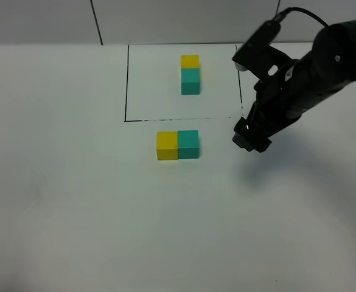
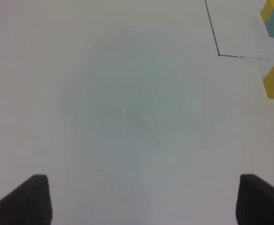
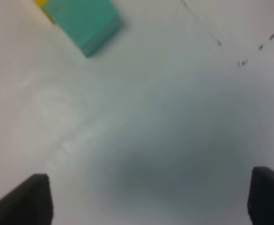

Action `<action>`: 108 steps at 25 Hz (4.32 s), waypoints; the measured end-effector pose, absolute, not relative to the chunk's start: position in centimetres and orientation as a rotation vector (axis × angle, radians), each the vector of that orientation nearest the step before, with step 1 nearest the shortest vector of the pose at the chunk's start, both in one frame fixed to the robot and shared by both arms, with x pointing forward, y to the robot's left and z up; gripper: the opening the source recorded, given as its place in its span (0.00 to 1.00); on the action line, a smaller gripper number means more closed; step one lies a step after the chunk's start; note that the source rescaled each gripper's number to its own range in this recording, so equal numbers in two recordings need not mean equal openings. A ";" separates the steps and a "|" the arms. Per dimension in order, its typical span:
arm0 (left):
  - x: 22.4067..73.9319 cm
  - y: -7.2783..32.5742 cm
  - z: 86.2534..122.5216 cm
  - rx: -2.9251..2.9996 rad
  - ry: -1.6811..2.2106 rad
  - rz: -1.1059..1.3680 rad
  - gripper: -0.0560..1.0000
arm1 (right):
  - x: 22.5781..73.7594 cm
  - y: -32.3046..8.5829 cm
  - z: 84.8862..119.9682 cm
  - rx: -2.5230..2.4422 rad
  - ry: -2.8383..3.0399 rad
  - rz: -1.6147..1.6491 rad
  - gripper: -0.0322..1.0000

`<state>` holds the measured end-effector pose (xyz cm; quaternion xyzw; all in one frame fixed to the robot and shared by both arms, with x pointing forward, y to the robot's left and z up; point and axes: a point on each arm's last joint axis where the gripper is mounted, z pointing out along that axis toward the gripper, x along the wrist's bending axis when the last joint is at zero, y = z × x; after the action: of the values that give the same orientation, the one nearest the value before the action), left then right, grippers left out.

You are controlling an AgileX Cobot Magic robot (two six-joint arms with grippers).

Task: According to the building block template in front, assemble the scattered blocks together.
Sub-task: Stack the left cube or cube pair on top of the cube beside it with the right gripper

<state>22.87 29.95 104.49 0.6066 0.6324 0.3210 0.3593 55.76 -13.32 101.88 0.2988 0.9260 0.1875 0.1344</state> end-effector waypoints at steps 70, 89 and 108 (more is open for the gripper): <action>22.9 30.0 104.5 1.564 1.631 0.828 0.75 | 62.8 0.2 91.4 0.603 2.936 0.169 0.05; 22.9 30.0 104.5 1.564 1.631 0.828 0.75 | 62.0 0.4 93.6 2.218 2.216 0.354 0.05; 22.9 30.0 104.5 1.565 1.632 0.830 0.75 | 61.9 0.0 90.0 2.203 2.229 0.160 0.04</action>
<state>22.87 29.97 104.49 0.6066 0.6325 0.3219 0.3585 61.87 -0.04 90.04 0.7020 0.7103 0.0510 0.0015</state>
